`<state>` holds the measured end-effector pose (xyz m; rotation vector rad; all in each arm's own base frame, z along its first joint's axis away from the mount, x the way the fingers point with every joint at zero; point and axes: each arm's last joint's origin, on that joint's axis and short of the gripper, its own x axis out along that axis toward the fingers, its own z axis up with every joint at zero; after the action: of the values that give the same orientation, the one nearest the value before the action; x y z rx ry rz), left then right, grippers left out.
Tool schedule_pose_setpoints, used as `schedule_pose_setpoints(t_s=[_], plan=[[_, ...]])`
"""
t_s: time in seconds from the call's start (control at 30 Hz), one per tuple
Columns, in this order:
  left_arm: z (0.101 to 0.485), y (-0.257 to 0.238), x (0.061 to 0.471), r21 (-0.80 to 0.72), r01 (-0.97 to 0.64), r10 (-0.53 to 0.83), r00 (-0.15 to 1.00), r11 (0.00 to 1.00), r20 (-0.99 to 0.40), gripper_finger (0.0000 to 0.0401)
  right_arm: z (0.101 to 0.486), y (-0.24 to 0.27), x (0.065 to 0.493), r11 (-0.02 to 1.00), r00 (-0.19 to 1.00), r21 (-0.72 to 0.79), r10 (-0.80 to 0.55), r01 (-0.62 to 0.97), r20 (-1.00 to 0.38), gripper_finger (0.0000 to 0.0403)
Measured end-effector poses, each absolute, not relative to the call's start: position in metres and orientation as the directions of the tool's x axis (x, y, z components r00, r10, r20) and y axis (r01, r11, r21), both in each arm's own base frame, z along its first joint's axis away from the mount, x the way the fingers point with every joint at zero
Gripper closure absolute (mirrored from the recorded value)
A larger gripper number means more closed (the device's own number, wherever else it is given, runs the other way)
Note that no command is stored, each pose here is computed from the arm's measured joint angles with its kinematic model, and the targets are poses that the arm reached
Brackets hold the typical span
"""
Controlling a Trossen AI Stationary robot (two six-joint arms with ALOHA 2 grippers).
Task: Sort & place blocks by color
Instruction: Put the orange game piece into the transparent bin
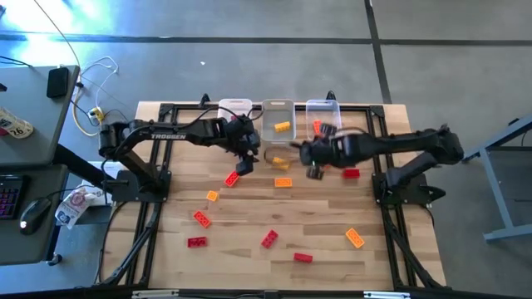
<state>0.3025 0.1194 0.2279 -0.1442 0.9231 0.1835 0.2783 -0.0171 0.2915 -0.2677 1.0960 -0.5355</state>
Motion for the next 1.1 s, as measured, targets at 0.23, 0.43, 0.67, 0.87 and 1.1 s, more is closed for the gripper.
schedule_pose_setpoints(t_s=[0.23, 0.43, 0.67, 0.87, 1.1], plan=[[0.226, 0.105, 0.304, -0.048, -0.186, 0.066, 0.560, 0.981, -0.826, 0.0215, 0.312, -0.068, 0.276, 0.784, 0.308, -0.434, -0.588, 0.443, -0.748, 0.0291], [0.225, 0.097, 0.307, -0.023, -0.225, 0.106, 0.543, 0.974, -0.833, 0.0215, 0.306, -0.109, 0.264, 0.725, 0.233, -0.376, -0.588, 0.577, -0.775, 0.0291], [0.225, 0.088, 0.309, -0.031, -0.213, 0.092, 0.541, 0.976, -0.836, 0.0215, 0.274, -0.148, 0.254, 0.731, 0.181, -0.248, -0.453, 0.636, -0.873, 0.0291], [0.224, 0.080, 0.310, -0.045, -0.209, 0.075, 0.531, 0.977, -0.844, 0.0215, 0.247, -0.169, 0.258, 0.721, 0.139, -0.199, -0.379, 0.663, -0.915, 0.0291], [0.220, 0.068, 0.305, -0.064, -0.209, 0.039, 0.456, 0.976, -0.889, 0.0215, 0.215, -0.183, 0.264, 0.732, 0.044, -0.224, -0.327, 0.643, -0.944, 0.0288]])
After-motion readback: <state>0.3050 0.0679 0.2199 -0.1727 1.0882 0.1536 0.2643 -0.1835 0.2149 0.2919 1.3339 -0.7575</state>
